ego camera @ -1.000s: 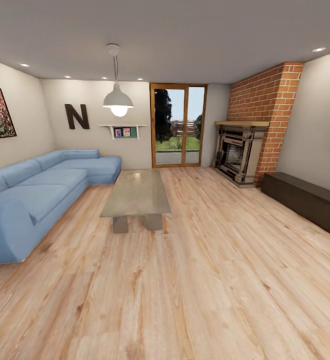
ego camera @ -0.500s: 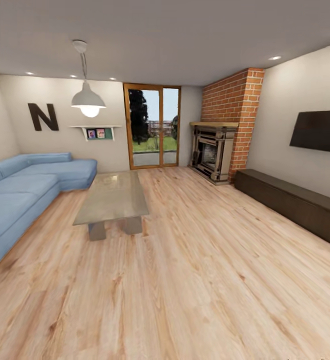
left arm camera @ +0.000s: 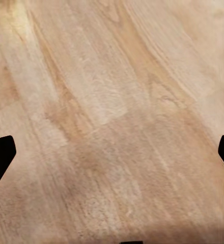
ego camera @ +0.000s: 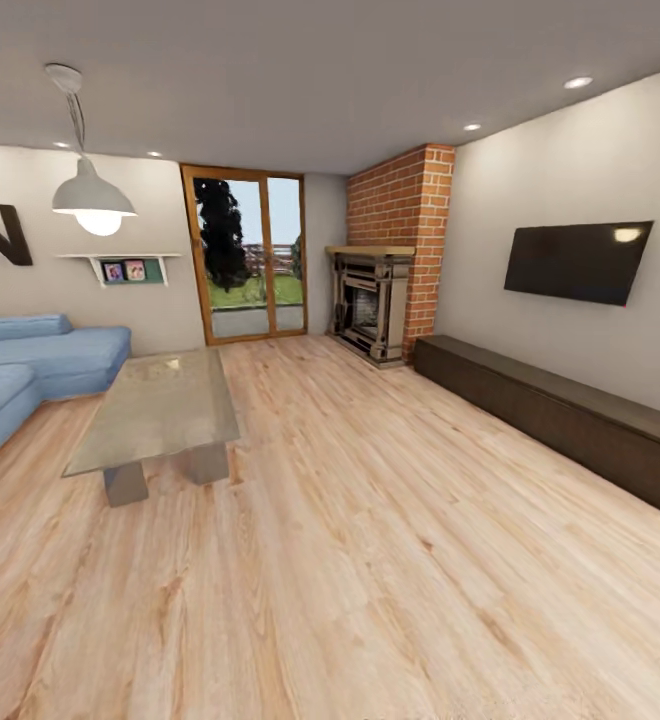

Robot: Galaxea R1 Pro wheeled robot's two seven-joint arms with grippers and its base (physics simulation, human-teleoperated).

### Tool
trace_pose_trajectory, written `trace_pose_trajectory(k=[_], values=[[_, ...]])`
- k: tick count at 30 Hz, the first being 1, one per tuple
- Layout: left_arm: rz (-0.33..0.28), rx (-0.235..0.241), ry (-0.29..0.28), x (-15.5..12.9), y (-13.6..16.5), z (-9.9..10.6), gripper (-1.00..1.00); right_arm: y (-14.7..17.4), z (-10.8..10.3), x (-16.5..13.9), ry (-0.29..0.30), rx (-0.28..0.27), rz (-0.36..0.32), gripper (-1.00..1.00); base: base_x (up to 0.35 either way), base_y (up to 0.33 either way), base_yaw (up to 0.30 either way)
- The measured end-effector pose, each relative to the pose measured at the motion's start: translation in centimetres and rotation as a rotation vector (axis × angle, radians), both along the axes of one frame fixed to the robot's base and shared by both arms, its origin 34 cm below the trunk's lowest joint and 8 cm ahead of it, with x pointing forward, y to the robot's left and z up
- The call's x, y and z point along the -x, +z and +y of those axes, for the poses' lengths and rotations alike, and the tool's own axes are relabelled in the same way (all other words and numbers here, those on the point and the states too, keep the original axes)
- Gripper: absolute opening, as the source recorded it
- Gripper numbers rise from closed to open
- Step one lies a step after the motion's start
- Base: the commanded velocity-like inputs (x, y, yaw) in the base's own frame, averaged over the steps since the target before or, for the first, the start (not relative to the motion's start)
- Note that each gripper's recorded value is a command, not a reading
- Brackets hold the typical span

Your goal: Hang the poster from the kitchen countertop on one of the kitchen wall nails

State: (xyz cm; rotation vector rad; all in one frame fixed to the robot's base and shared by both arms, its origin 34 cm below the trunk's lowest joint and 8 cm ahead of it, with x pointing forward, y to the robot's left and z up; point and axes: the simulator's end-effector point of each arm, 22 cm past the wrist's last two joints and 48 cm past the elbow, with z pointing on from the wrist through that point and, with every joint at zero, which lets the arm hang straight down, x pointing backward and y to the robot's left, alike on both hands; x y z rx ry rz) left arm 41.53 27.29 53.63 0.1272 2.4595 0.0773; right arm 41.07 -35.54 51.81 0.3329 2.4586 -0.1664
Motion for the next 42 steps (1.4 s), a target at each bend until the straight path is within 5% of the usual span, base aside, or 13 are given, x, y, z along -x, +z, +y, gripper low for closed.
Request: trace_pose_trajectory(k=[31, 42], values=[[-0.011, 0.0, 0.0, -0.31, 0.32, 0.01, 1.0, 0.33, 0.0, -0.35, 0.001, 0.0, -0.012, 1.0, 0.075, -0.041, -0.298], [-0.013, -0.001, 0.0, -0.32, 0.38, 0.04, 1.0, 0.38, -0.07, -0.35, 0.002, 0.002, -0.013, 1.0, 0.265, -0.06, -0.042]])
